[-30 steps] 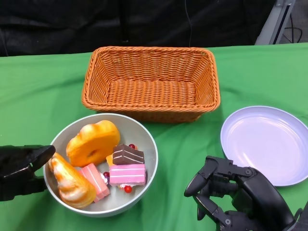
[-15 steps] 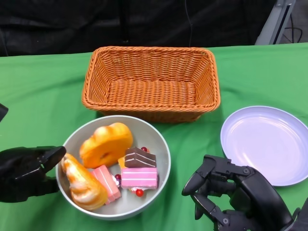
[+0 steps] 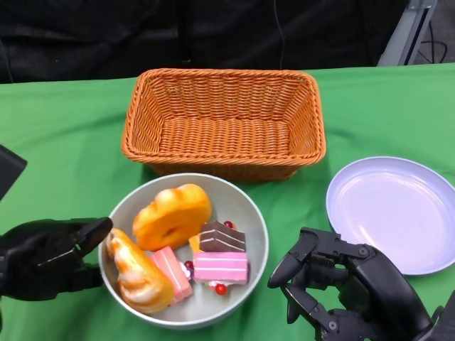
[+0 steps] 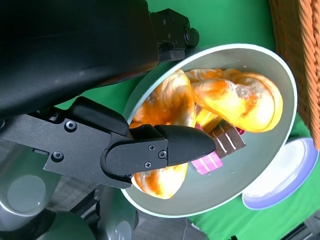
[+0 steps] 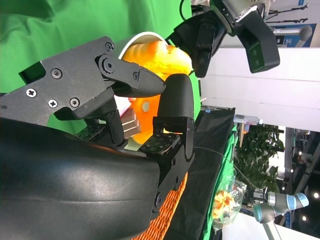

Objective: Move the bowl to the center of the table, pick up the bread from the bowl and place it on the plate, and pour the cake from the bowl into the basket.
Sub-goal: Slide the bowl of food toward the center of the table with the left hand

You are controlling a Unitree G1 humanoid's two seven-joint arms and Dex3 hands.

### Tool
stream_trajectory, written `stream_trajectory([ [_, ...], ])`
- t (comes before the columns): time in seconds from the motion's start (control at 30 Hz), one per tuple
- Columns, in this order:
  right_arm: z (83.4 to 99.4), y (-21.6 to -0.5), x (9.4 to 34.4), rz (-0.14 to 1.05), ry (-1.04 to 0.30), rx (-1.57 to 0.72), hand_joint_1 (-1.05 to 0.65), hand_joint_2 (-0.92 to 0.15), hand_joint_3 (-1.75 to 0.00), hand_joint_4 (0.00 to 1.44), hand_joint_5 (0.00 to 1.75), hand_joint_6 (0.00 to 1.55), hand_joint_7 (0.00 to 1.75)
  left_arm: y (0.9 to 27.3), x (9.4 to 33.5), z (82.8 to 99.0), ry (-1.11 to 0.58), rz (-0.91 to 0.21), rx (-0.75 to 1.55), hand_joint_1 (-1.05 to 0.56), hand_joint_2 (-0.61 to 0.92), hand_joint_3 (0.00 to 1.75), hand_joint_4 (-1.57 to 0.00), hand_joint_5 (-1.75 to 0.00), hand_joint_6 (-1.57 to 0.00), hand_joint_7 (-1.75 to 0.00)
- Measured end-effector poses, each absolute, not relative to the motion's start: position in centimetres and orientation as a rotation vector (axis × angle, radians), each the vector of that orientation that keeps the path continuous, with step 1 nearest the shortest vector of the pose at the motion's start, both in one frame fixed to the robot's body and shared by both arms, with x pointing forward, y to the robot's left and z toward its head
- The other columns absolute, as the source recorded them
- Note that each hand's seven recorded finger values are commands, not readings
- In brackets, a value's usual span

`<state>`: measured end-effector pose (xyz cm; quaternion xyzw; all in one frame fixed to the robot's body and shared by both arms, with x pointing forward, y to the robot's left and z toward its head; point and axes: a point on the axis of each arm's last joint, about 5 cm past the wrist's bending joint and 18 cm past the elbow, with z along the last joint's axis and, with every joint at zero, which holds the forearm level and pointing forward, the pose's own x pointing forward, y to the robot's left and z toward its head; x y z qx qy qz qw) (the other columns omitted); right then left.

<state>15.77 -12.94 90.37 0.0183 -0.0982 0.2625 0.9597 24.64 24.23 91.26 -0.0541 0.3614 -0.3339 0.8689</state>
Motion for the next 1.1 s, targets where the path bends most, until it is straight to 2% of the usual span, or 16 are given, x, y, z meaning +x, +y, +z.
stream_trajectory([
  [0.57,90.4,-12.8,15.8,0.530,-0.203,0.035,-0.18,-0.68,-0.77,0.73,1.57,0.72,1.21,22.3,24.7,91.0,0.750,-0.750,-0.124,-0.80,0.92,0.57,-0.02,-0.01,0.00,0.00],
  [1.1,90.2,-12.8,16.0,0.531,-0.209,0.033,-0.19,-0.68,-0.76,0.73,1.57,0.72,1.22,21.9,24.7,91.0,0.743,-0.766,-0.130,-0.81,0.92,0.55,-0.03,-0.01,0.00,0.00],
])
